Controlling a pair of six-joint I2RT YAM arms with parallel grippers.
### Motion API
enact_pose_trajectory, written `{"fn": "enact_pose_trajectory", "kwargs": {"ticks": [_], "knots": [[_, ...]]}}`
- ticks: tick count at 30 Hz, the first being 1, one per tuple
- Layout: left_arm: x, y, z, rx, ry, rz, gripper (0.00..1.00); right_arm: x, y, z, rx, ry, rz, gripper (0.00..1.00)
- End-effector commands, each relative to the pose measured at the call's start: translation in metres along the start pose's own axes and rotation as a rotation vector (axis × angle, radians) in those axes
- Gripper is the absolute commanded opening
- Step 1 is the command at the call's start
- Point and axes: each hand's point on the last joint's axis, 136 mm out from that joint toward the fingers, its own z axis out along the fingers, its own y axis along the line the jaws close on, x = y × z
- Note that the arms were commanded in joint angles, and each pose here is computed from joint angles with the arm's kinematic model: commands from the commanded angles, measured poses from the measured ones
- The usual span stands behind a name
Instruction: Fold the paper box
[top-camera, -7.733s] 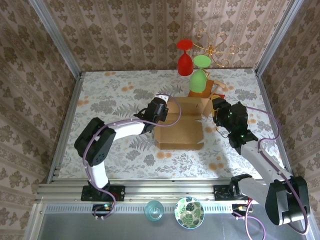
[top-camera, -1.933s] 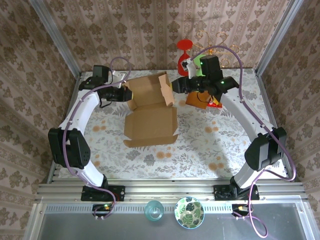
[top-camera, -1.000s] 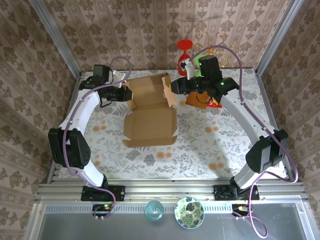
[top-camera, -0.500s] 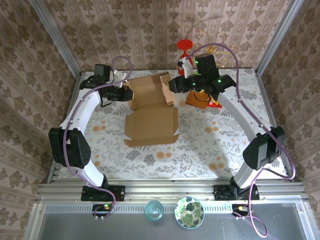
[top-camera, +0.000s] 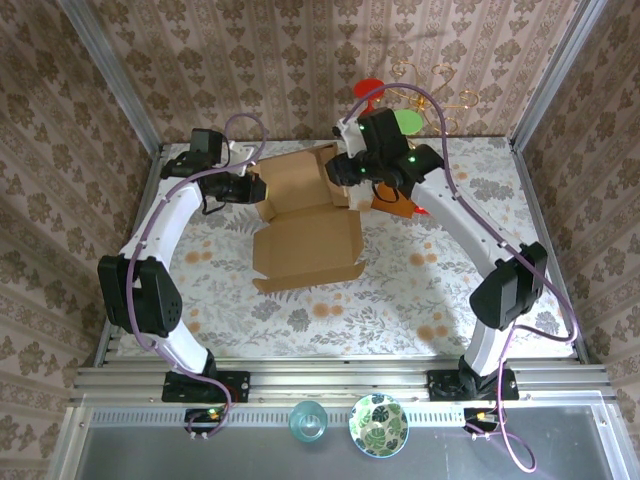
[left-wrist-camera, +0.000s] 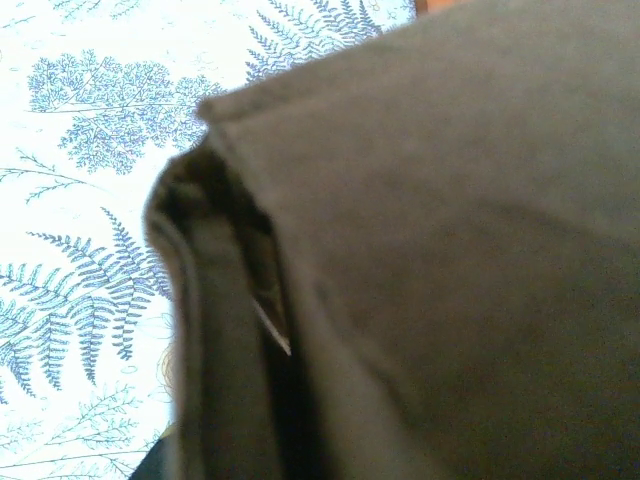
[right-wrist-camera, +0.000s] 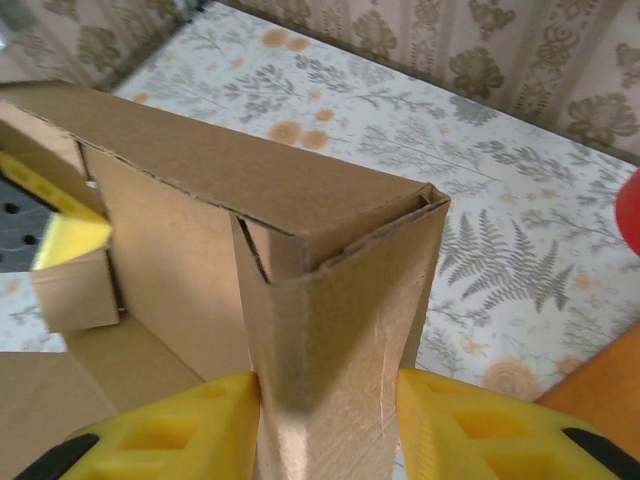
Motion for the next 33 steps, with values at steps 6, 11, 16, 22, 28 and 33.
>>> {"fn": "enact_pose_trajectory", "kwargs": {"ticks": [6,11,16,22,28,33], "knots": [[-0.008,-0.012,-0.005,0.022,-0.015,0.039,0.0,0.006,-0.019,0.007,0.244,0.07,-0.078,0.33],[-0.009,-0.012,-0.004,0.008,-0.01,0.035,0.0,0.005,-0.024,0.005,0.402,0.091,-0.1,0.16],[-0.009,-0.015,0.0,-0.001,-0.001,0.034,0.0,0.01,-0.034,0.002,0.519,0.137,-0.071,0.03],[-0.009,-0.016,0.002,-0.011,0.005,0.027,0.0,0.011,-0.035,0.002,0.559,0.159,-0.065,0.11],[-0.01,-0.015,0.002,-0.017,0.004,0.015,0.0,0.013,-0.038,0.003,0.599,0.188,-0.078,0.14],[-0.01,-0.015,0.001,-0.024,0.003,0.007,0.0,0.013,-0.041,0.0,0.656,0.194,-0.101,0.0]]}}
